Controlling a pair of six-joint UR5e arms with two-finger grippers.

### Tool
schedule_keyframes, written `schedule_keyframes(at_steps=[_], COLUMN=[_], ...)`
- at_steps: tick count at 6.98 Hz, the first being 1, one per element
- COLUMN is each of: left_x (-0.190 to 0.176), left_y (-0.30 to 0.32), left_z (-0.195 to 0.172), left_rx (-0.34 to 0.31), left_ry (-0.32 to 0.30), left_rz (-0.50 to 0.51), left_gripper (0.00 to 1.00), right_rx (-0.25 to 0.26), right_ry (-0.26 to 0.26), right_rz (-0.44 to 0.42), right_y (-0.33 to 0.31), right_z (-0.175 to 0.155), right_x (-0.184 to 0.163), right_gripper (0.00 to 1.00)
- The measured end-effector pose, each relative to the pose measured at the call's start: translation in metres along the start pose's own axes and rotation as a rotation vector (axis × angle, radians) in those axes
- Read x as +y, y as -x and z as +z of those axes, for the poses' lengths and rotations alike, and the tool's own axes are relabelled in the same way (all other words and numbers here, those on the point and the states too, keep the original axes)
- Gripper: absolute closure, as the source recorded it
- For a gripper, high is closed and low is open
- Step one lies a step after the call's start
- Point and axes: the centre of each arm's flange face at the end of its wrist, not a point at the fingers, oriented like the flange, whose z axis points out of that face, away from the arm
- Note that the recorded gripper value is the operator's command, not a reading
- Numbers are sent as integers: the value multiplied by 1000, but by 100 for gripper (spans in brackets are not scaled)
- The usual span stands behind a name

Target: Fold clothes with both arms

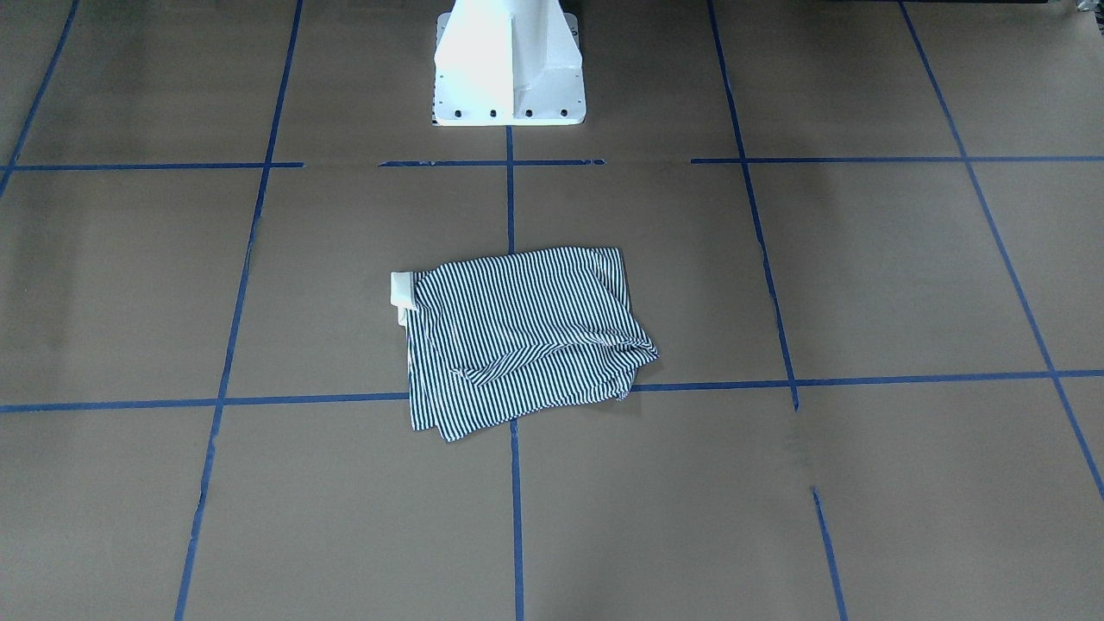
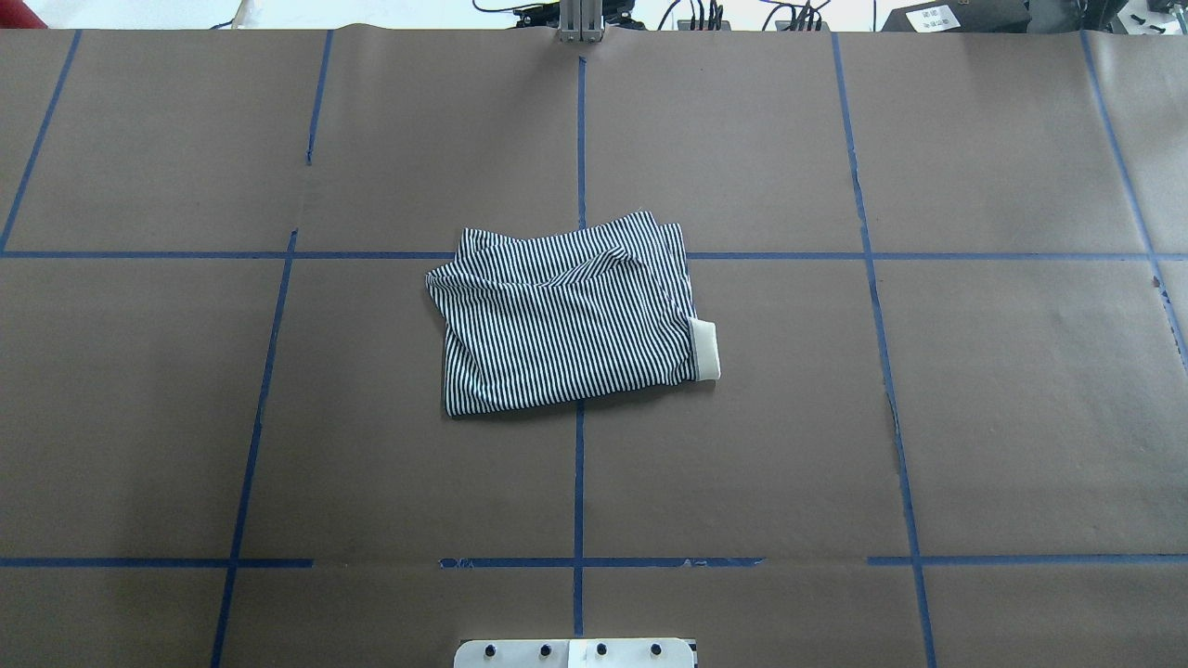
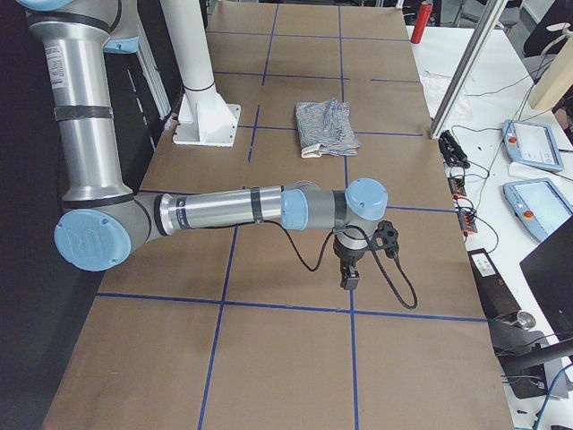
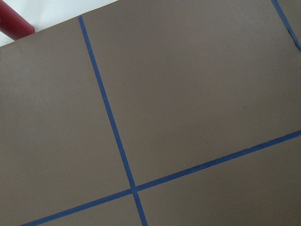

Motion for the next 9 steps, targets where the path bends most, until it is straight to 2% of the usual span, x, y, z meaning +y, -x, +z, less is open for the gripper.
schedule_keyframes(at_steps=[1,3,5,7,9], left_x=[18,38,59,68,68], left_y=[8,25,50,59,62], left_z=[10,30,59,70,72], left_rx=[-1,-1,3,8,11], left_ry=[19,67,131,153,157], left_rz=[-15,-55,-109,-129,-135], left_gripper=[0,0,0,0,0], right_rx=[2,-9,-69,-160,-179], right_ry=[19,22,5,-29,-10], right_rz=[13,43,111,156,205], right_y=[0,13,14,3,-21], right_z=[10,11,3,-15,-3], right_x=[5,5,8,12,19], right_gripper=[0,0,0,0,0])
